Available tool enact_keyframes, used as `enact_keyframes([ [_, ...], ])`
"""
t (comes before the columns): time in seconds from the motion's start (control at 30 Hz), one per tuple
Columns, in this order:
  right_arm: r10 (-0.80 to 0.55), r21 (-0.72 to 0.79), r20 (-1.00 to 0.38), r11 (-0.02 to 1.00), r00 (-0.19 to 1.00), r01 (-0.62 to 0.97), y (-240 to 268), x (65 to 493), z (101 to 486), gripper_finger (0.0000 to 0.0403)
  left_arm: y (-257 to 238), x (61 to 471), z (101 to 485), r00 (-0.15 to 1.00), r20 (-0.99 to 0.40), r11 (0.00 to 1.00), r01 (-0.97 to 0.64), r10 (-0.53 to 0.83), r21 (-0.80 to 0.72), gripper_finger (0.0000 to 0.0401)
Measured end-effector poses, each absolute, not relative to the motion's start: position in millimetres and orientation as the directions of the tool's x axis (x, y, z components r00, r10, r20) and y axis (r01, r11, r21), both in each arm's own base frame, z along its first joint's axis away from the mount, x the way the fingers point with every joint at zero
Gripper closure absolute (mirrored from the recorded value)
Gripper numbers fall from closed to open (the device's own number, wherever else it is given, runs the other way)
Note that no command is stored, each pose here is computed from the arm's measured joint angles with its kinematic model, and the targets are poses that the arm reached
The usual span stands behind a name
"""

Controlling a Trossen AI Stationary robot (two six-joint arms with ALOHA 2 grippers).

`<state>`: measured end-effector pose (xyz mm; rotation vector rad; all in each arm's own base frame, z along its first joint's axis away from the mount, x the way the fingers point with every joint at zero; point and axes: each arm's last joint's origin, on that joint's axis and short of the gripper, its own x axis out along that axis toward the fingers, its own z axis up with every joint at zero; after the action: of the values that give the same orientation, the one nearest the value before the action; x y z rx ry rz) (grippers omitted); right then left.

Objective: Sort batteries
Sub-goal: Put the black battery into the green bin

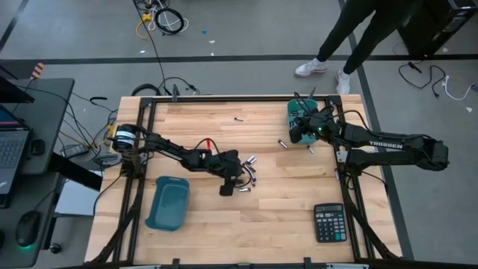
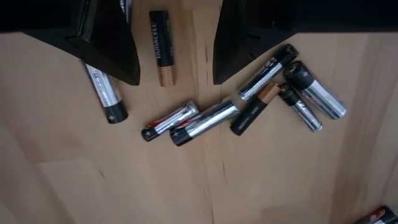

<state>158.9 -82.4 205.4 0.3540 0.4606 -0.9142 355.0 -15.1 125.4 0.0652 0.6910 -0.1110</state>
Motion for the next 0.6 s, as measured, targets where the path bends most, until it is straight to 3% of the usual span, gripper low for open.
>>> enact_keyframes([
  [0.6,-0.669,0.098,-0.523,0.569,0.529,0.816,-82,159,205,0.0377,-16,359,112,0.759,-0.640,0.992,0.119,-0.120,-0.045,0.0199],
])
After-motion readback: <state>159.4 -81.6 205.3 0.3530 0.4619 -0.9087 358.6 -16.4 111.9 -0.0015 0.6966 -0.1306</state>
